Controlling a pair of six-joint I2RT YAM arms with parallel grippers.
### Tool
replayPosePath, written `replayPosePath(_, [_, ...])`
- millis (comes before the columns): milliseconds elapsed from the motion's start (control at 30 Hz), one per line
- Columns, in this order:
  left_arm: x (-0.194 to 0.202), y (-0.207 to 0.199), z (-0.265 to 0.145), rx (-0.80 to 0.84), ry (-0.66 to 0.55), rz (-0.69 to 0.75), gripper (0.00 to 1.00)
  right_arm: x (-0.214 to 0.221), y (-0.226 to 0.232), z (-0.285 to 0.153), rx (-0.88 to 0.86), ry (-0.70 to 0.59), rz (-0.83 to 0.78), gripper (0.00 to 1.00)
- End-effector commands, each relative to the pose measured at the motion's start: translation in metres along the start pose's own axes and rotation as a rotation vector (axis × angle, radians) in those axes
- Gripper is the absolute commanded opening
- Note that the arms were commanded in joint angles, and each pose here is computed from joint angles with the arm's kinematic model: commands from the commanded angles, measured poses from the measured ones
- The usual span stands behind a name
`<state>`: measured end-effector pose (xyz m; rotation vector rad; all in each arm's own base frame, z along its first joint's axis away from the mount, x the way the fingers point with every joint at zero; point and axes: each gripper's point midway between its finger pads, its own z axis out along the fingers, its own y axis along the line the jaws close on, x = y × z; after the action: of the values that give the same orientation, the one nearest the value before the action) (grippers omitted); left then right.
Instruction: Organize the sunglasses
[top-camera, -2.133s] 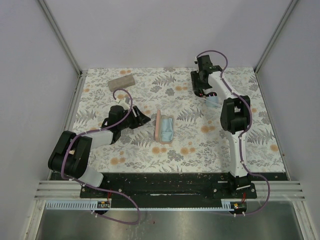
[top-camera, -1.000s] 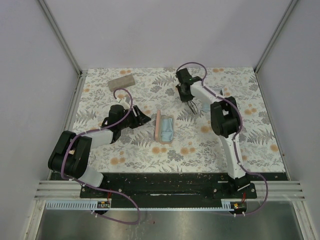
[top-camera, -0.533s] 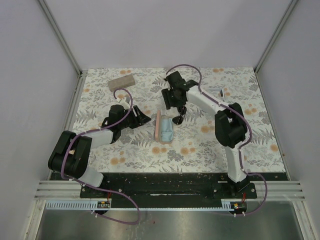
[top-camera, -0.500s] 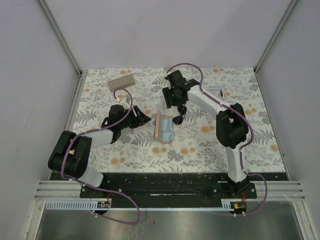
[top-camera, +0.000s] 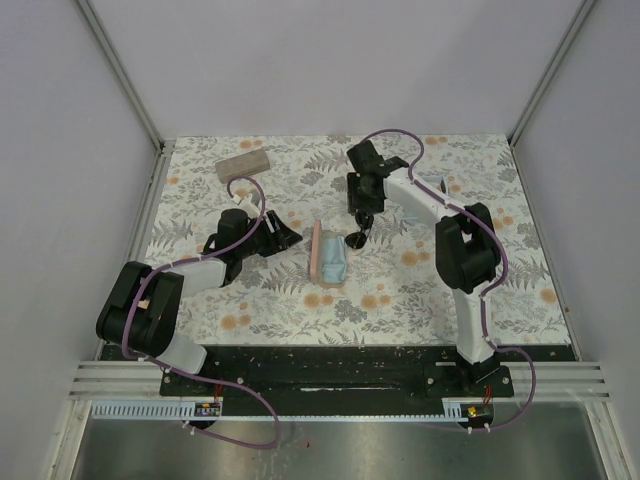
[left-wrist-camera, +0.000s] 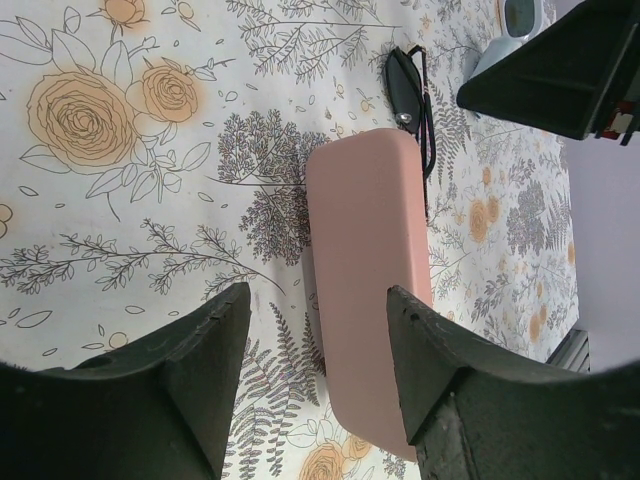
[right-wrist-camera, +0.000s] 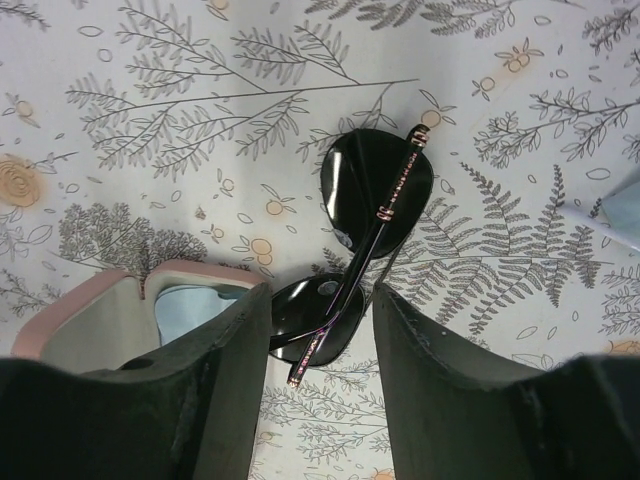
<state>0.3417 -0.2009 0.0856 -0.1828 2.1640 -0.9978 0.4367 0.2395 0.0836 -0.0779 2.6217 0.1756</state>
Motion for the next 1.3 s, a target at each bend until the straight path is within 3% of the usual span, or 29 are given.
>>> replayPosePath(0, [-0.021,-0.023,0.000,0.070,-0.048,0.049,0.60,0.002,-0.001,0.010,0.021,-0.007,0.103,0.54])
replayPosePath(567, [-0.022,-0.027,-0.002,0.085,-0.046,0.055,0.60,0.031,-0.016,0.035,0.094,0.056,0.171,0.54])
replayPosePath(733, [-0.020,-0.033,-0.001,0.117,-0.036,0.064,0.59,0.033,-0.013,0.041,0.083,0.062,0.184,0.35])
replayPosePath(933, [-0.017,-0.043,0.000,0.178,-0.016,0.067,0.59,0.026,-0.015,0.037,0.087,0.038,0.170,0.02])
replayPosePath(1267, [-0.007,-0.053,0.008,0.254,0.042,0.054,0.47,0.012,-0.010,-0.001,0.032,-0.023,0.153,0.00])
